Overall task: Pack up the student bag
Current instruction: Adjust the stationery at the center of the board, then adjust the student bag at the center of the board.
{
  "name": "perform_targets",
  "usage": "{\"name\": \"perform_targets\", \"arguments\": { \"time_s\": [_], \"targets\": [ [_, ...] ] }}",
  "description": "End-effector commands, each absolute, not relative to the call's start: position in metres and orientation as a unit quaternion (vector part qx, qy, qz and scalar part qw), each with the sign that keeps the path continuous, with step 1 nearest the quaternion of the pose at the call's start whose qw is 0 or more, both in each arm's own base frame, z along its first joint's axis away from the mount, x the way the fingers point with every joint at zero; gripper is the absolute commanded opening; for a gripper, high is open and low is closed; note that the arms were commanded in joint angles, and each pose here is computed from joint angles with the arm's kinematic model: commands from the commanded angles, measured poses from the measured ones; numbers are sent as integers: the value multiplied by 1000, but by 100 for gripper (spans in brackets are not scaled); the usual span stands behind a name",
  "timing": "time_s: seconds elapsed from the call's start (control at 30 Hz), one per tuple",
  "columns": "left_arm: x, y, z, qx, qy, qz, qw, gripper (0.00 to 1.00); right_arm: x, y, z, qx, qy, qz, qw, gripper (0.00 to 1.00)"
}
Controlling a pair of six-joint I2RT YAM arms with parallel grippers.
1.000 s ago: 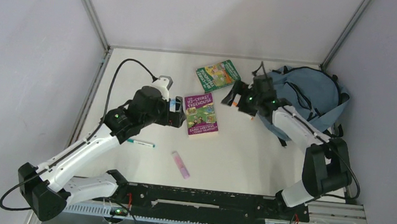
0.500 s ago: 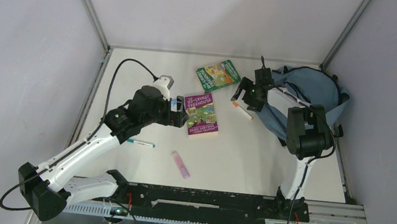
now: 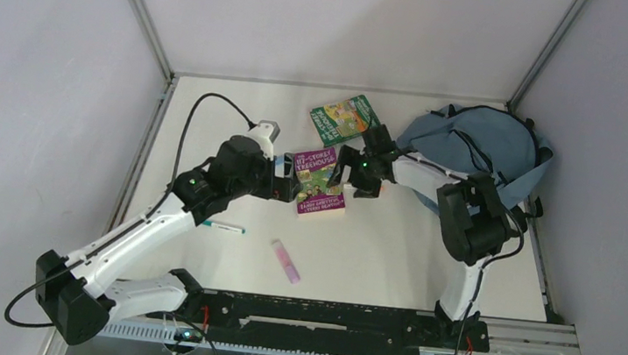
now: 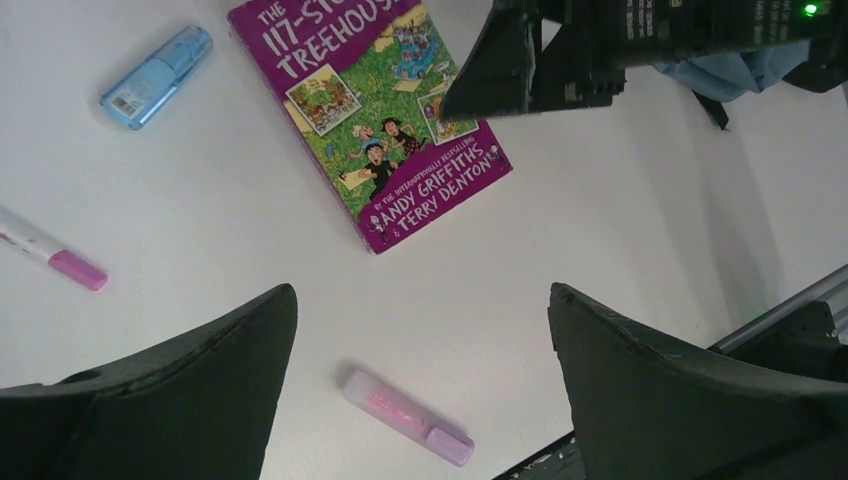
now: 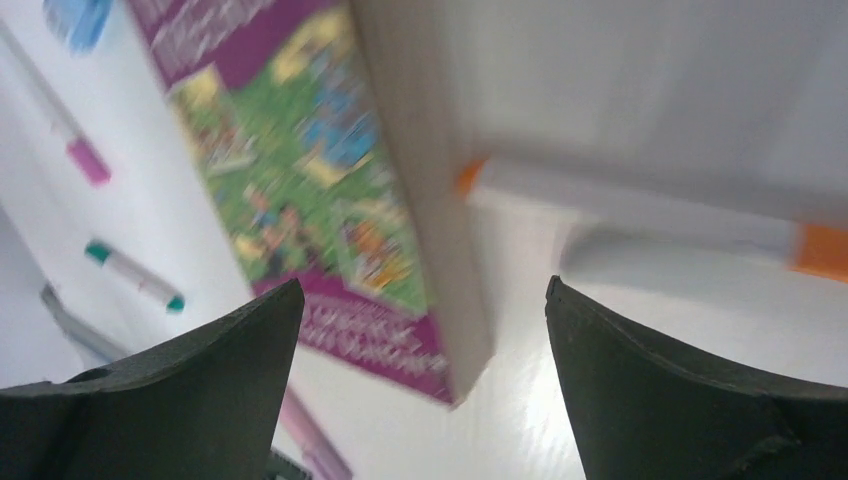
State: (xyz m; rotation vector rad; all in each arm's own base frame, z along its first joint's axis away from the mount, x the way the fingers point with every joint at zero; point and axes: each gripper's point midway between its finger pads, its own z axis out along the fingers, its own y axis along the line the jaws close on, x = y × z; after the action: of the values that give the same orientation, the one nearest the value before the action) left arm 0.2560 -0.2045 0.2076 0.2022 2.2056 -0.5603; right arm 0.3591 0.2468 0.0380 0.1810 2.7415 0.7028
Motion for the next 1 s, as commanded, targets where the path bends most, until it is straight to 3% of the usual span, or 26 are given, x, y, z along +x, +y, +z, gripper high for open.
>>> {"name": "perform_targets", "arguments": {
  "time_s": [0.0,0.2,0.33,0.43,0.63,0.77,0.8,0.83,0.9,0.93,0.97],
  "targets": [
    [260,-216,213,82,872,-249,414,100,354,256,98,46,939,280,196,100],
    [263,-222,213,95,871,-253,411,100,371,157,153,88,931,165,313,100],
    [267,-230,213,103,868,-262,408,100,377,68,153,156,925,29,346,100],
    [268,-237,216,104,866,-277,403,100,372,31,141,165,930,-44,327,100],
    [266,-247,218,112,863,-297,394,100,365,20,92,102,959,-103,243,99],
    [263,-247,218,112,863,-300,392,100,363,15,61,69,969,-128,199,92],
    [263,-246,218,110,863,-300,392,100,363,15,55,65,971,-128,192,83],
    [263,-246,218,109,863,-300,391,100,364,17,51,66,972,-125,187,63],
    [262,-246,217,107,863,-302,390,100,364,24,50,69,975,-105,185,31],
    [262,-246,218,106,863,-303,390,100,363,30,51,71,976,-89,186,6],
    [262,-247,218,106,863,-303,390,100,363,38,56,74,976,-72,189,0]
  ]
}}
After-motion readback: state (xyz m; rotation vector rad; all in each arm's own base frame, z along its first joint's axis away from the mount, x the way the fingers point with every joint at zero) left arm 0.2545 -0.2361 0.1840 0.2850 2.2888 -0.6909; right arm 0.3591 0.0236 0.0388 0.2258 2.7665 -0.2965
